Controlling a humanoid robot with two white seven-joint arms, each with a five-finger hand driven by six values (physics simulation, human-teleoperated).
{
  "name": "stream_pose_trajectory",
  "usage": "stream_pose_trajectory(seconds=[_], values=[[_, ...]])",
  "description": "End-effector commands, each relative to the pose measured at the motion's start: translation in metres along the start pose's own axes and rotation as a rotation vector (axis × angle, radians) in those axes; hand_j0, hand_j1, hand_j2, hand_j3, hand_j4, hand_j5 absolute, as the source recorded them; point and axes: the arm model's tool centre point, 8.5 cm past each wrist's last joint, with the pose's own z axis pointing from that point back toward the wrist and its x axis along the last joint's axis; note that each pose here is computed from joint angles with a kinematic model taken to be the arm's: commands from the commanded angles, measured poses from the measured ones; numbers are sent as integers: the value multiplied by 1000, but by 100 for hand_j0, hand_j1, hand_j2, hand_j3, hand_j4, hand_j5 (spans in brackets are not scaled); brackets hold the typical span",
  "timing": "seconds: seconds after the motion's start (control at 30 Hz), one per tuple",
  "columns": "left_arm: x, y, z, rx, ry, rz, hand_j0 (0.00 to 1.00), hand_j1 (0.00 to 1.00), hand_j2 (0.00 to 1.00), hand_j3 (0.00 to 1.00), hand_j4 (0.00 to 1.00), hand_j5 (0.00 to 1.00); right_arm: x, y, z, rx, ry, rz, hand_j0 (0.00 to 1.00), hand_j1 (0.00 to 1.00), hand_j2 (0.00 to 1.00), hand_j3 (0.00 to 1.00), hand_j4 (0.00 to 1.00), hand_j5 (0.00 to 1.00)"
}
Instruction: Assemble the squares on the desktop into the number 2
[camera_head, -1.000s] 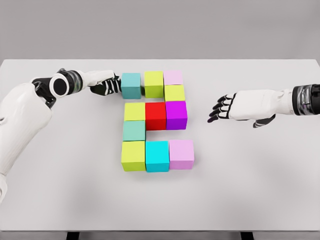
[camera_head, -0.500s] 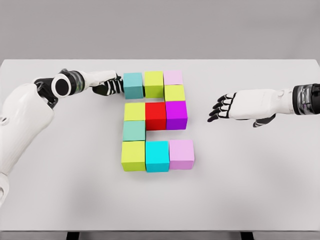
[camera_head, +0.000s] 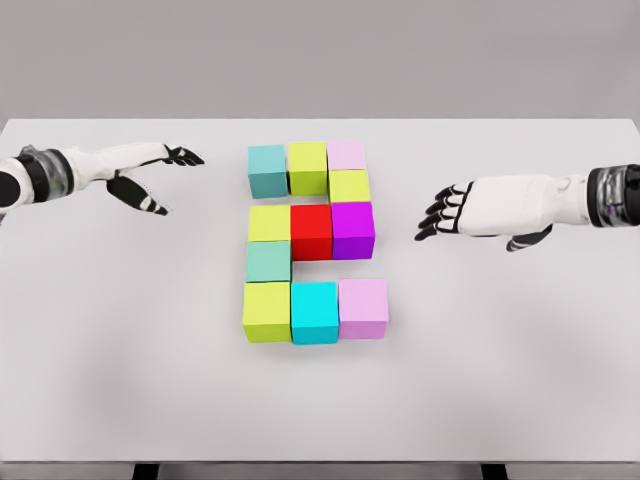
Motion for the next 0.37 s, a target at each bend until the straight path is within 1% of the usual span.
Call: stream_pose_trajectory(seconds=[0.0, 0.07, 0.13, 0.17, 0.23, 0.33], values=[[6, 18, 55, 51, -222, -143, 100, 100, 100, 100, 100, 100, -1, -1, 2, -5, 4, -4, 100, 100, 100, 100, 100, 100], [-4, 11, 61, 41, -194, -128, 100, 100, 100, 100, 100, 100, -1, -1, 2, -5, 4, -4, 100, 100, 100, 100, 100, 100], [-19, 7, 77, 26, -149, -124, 100, 100, 100, 100, 100, 100, -1, 0, 2, -3, 6, -3, 100, 100, 100, 100, 100, 100], [-22, 1, 77, 17, -142, -115, 100, 100, 100, 100, 100, 100, -1, 0, 2, -3, 6, -3, 100, 100, 100, 100, 100, 100], [-24, -6, 77, 5, -141, -105, 100, 100, 100, 100, 100, 100, -1, 0, 2, -3, 6, -3, 100, 100, 100, 100, 100, 100], [-25, -6, 77, 5, -139, -106, 100, 100, 100, 100, 100, 100, -1, -1, 2, -4, 5, -4, 100, 100, 100, 100, 100, 100]])
